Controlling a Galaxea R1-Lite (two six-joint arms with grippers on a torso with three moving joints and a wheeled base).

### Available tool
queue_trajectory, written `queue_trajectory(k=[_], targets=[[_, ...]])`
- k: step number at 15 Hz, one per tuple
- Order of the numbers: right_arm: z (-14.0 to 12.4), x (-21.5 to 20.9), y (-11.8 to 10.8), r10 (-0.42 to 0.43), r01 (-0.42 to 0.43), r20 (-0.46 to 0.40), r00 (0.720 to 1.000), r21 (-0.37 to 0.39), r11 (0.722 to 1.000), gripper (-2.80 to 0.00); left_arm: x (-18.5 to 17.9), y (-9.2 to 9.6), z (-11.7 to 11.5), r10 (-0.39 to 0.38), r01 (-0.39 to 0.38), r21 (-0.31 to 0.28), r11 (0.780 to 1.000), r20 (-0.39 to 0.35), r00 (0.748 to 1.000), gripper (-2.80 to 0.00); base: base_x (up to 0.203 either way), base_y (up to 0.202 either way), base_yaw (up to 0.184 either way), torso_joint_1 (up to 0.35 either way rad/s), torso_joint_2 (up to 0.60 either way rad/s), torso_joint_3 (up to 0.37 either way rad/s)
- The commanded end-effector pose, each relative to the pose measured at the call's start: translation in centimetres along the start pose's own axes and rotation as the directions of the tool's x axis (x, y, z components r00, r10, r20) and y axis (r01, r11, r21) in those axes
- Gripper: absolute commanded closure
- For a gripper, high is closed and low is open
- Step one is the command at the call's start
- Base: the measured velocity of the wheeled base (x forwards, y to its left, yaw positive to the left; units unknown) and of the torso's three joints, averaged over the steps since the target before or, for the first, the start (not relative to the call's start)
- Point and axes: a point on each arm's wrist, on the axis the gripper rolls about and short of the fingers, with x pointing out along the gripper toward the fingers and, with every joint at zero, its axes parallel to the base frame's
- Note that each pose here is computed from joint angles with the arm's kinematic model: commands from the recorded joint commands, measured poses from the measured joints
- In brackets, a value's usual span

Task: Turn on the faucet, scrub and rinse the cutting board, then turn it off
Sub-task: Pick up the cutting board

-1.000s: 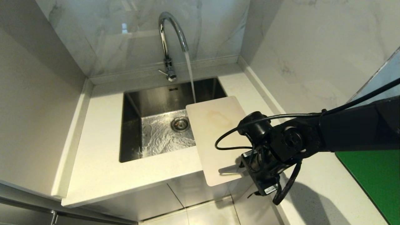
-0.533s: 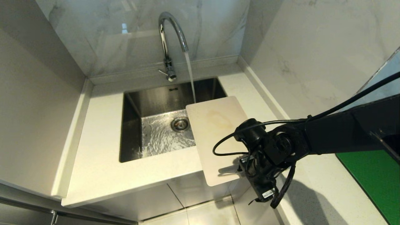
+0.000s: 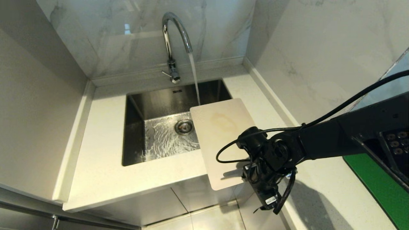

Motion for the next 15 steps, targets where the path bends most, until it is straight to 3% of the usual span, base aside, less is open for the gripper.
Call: queue_trajectory(k=[1, 15], targets=[[0.0, 0.7, 0.4, -0.010, 0.010, 0.002, 1.000, 0.011, 1.000, -2.80, 0.0, 0.0, 0.0, 0.001, -0.001, 0.000, 1.000, 0.003, 1.000, 0.00, 0.000, 0.000, 0.000, 0.000, 0.00, 0.000], [0.8, 3.3, 1.5, -0.035, 0.034, 0.012, 0.999, 0.034, 0.999, -2.80, 0.0, 0.0, 0.0, 0.001, -0.001, 0.000, 1.000, 0.004, 1.000, 0.00, 0.000, 0.000, 0.000, 0.000, 0.00, 0.000]])
